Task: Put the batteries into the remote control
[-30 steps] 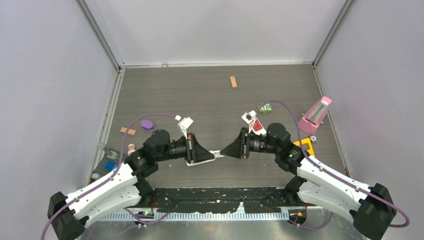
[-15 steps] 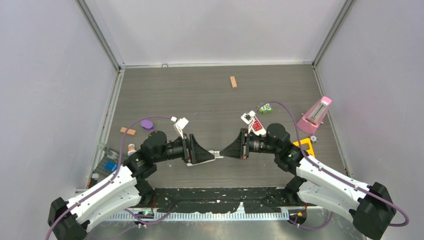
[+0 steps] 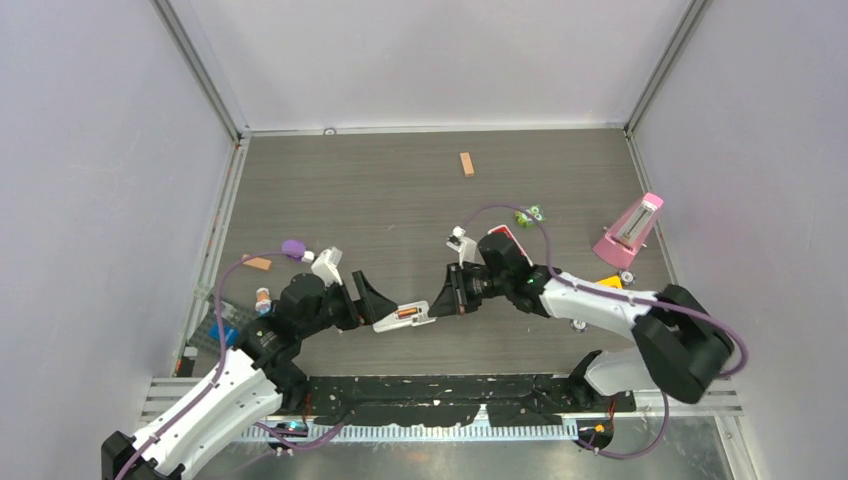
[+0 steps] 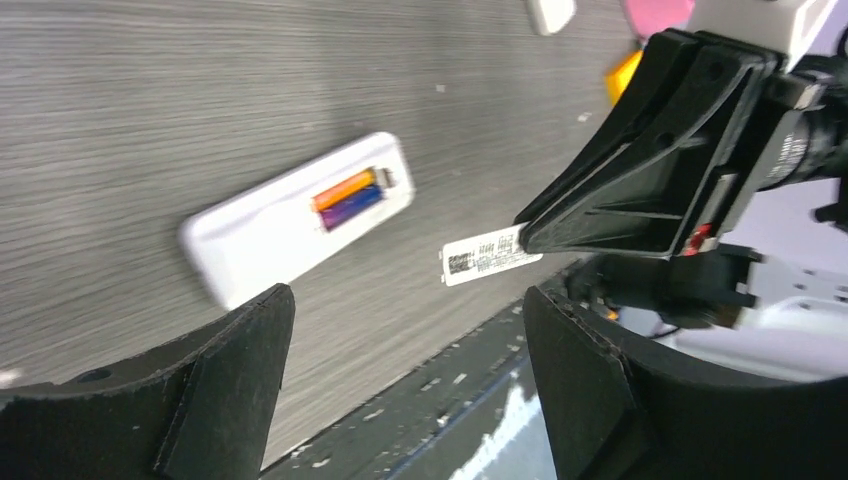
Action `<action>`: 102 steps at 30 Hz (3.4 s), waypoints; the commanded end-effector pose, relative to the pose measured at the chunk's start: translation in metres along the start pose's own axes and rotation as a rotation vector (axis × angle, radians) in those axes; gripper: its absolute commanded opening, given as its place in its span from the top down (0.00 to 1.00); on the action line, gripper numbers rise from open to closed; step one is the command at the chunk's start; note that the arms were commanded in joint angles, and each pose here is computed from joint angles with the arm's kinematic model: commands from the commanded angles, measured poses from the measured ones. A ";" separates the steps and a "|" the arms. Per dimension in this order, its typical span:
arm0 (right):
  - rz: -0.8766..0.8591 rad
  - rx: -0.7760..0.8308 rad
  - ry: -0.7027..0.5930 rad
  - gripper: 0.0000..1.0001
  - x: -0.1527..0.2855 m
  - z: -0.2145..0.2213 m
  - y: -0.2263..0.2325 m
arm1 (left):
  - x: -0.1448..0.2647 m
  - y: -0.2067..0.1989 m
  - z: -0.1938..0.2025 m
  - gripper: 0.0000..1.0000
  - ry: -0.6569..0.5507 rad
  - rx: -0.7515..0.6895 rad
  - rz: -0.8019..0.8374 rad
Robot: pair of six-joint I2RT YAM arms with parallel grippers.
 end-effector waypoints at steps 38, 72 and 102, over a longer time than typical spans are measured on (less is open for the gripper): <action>0.058 -0.031 0.151 0.95 -0.074 -0.044 -0.021 | -0.017 0.079 0.032 0.18 -0.017 0.034 -0.363; 0.101 -0.017 0.174 0.95 -0.065 -0.041 -0.019 | -0.022 0.084 0.036 0.21 0.021 0.010 -0.370; 0.057 -0.037 0.141 0.95 -0.073 -0.041 -0.021 | -0.032 0.079 0.041 0.33 0.085 0.019 -0.313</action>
Point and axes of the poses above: each gripper's point midway between its finger pads, its own x axis back along the fingers, its own y axis along the line the jaws close on, z = x × y, the point moved 6 cm from there along x, back along the fingers, and after that the axes turned 8 degrees about -x, right-handed, at the moved point
